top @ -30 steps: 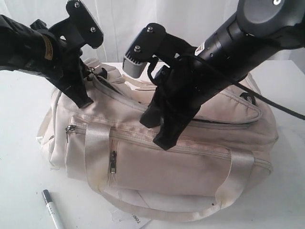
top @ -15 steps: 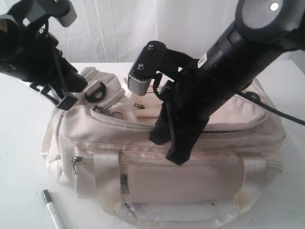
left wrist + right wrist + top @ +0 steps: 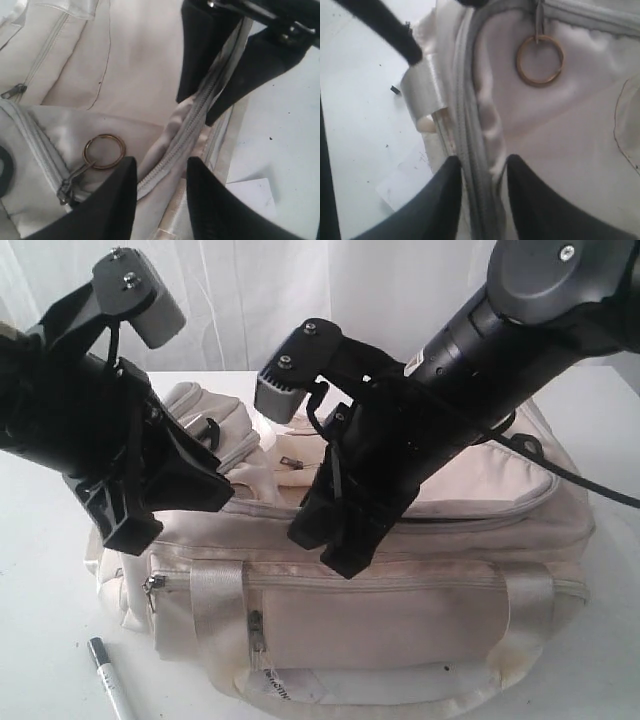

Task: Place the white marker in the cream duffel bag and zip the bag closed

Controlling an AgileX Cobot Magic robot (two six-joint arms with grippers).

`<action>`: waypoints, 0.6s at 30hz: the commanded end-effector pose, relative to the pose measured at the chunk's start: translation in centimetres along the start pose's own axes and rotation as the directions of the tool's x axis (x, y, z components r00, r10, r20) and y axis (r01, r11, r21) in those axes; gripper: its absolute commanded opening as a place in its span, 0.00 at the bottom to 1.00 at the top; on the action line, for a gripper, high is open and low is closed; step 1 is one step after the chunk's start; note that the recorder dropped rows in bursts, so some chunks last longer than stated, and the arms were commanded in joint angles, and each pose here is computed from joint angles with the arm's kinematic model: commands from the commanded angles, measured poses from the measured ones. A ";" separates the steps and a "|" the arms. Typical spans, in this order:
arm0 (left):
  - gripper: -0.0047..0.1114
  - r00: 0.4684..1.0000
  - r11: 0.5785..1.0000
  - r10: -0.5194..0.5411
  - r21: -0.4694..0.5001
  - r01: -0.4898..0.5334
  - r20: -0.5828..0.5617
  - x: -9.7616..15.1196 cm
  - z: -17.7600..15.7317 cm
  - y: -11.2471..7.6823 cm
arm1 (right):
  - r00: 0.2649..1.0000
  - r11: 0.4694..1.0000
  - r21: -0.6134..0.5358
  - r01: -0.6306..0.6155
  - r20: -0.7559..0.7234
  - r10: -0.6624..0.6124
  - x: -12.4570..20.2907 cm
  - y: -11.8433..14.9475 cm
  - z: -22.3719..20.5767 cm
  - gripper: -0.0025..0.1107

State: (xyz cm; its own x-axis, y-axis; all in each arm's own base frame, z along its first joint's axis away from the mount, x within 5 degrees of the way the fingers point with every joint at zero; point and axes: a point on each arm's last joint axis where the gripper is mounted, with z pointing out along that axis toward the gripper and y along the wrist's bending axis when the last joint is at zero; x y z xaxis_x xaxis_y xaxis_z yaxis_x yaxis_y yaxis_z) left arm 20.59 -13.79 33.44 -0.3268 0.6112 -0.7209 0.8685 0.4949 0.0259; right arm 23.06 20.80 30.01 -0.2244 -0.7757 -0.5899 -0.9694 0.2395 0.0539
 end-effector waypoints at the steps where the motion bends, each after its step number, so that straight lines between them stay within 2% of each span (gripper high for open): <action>1: 0.38 0.999 0.999 0.035 0.033 -0.036 0.030 -0.2 0.6 -1.3 | 0.999 1.000 0.000 -0.011 0.032 0.011 -0.2 0.2 -0.4 0.44; 8: 0.38 0.998 0.999 0.045 -0.012 -0.045 0.053 0.0 1.6 -1.4 | 0.995 0.996 0.091 0.020 0.100 -0.029 -0.8 0.4 -2.3 0.46; 15: 0.37 0.999 0.999 0.031 -0.011 -0.031 -0.004 0.6 4.1 -0.4 | 0.999 0.979 0.200 0.041 -0.003 -0.041 0.1 -0.5 -2.5 0.46; 18: 0.37 0.999 1.000 0.026 -0.002 -0.026 -0.021 0.8 4.6 -0.3 | 0.998 0.978 0.203 0.044 -0.041 -0.036 0.4 -0.5 -2.5 0.46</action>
State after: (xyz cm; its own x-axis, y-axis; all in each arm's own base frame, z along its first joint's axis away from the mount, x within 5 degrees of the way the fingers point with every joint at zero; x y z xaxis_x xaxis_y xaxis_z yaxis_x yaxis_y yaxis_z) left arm 21.91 -16.14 30.19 -0.3038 0.6271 -0.7173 0.8689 0.4911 0.0613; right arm 23.28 19.29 31.82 -0.1804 -0.7908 -0.5849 -0.9422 0.3097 -0.1281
